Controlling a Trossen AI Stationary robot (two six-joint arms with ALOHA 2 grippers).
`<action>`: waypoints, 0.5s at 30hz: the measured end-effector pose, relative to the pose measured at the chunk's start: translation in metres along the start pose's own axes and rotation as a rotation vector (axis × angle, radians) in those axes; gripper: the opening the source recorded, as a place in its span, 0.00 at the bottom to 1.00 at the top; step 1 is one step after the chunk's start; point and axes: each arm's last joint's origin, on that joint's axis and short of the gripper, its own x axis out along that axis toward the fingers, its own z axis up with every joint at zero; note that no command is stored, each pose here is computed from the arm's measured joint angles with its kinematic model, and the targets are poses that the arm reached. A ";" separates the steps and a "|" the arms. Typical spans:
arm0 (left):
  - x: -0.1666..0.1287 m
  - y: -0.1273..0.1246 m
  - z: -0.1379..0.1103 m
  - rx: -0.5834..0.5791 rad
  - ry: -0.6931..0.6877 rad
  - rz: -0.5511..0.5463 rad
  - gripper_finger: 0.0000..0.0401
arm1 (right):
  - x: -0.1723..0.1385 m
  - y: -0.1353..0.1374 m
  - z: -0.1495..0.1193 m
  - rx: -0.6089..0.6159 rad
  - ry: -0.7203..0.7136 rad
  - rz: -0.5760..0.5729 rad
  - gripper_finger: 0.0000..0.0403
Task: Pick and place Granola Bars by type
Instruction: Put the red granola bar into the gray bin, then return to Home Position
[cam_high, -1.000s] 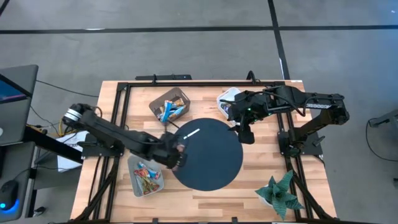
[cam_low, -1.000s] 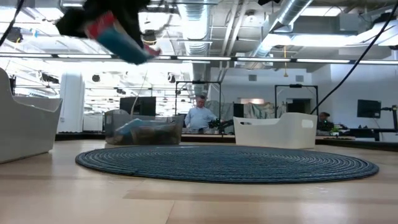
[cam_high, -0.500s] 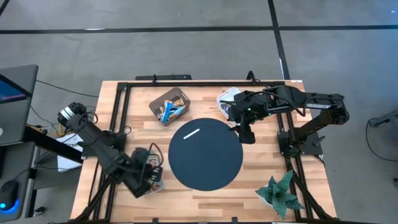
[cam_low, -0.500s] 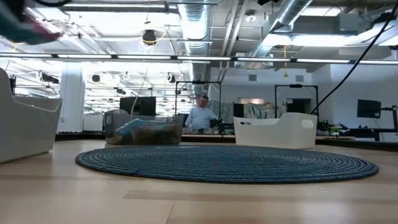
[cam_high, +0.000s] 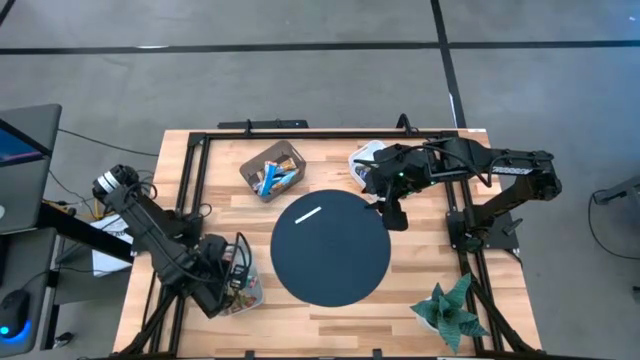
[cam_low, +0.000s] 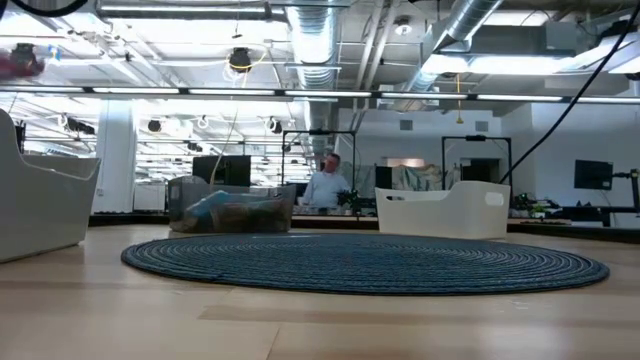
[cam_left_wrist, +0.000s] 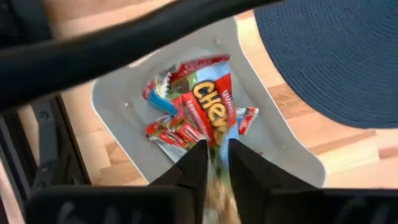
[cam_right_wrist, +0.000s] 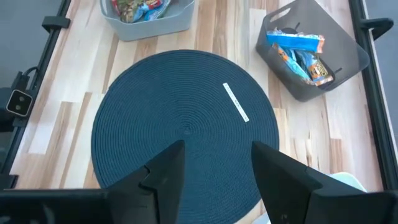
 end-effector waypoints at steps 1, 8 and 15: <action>0.000 0.000 0.000 0.003 -0.003 0.004 0.17 | 0.000 0.000 0.000 0.000 0.000 0.000 0.44; 0.000 0.002 0.002 0.028 -0.036 0.011 0.39 | 0.000 0.000 0.000 -0.001 0.000 0.005 0.44; -0.023 -0.010 0.009 0.166 -0.239 -0.192 0.49 | -0.009 0.008 -0.001 -0.027 -0.031 0.022 0.44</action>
